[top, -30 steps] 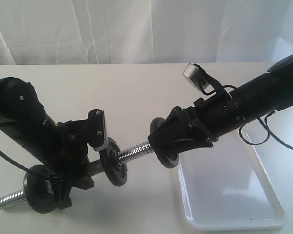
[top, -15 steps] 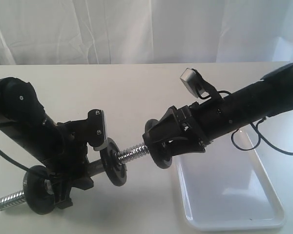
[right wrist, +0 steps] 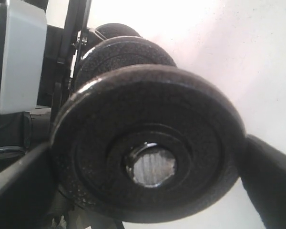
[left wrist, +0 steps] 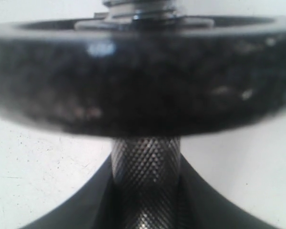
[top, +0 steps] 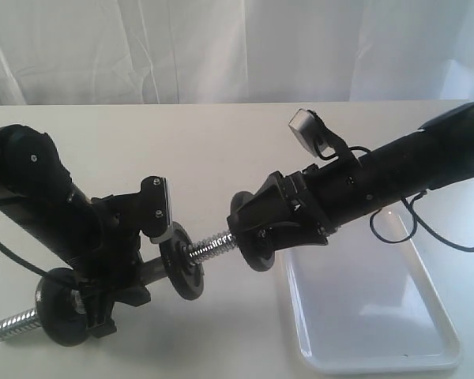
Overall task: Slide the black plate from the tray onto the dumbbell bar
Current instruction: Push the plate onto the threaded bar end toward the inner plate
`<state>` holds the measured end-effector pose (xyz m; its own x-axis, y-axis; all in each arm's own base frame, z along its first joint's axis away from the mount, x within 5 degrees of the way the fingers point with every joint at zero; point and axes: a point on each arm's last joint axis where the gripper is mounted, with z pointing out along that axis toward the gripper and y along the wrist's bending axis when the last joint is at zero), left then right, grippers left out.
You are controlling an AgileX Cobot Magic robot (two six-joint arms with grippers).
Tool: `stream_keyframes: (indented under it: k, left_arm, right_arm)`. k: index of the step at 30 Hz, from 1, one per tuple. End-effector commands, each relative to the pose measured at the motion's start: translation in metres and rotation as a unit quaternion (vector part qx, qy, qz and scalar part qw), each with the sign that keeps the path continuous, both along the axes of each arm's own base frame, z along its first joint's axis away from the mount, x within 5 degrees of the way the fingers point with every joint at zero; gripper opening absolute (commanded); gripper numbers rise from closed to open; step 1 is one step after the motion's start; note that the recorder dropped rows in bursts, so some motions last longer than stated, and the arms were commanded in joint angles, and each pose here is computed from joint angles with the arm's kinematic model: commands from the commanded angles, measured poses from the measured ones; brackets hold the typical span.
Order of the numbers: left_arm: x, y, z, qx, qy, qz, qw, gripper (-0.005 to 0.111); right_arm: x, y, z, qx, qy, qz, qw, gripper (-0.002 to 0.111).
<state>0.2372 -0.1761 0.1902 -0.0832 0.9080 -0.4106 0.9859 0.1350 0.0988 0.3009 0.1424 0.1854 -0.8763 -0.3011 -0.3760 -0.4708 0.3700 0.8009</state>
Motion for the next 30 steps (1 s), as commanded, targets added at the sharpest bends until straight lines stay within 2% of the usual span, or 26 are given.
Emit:
stream_keyframes:
  k: [1,6,11,30]
  left_arm:
    - [0.0007,-0.0055,0.0261,-0.052,-0.024,0.021,0.998,0.0]
    - [0.0007,-0.0055,0.0261,-0.052,-0.025,0.019,0.998,0.0]
    - [0.0,-0.0054,0.0258,-0.045,-0.034,-0.008,0.998,0.0]
    - [-0.0015,-0.0045,0.0313,-0.05,-0.041,-0.008,0.998,0.0]
  right_arm:
    - [-0.0017,0.0075,0.0064,0.031,0.0,0.003,1.0,0.0]
    - [-0.0032,0.0116,0.0042,0.031,0.004,0.009,0.999,0.0]
    - [-0.0021,0.012,-0.0018,0.029,0.013,0.009,0.999,0.0]
    - [-0.0003,0.0164,-0.0005,0.047,0.02,-0.005,0.999,0.0]
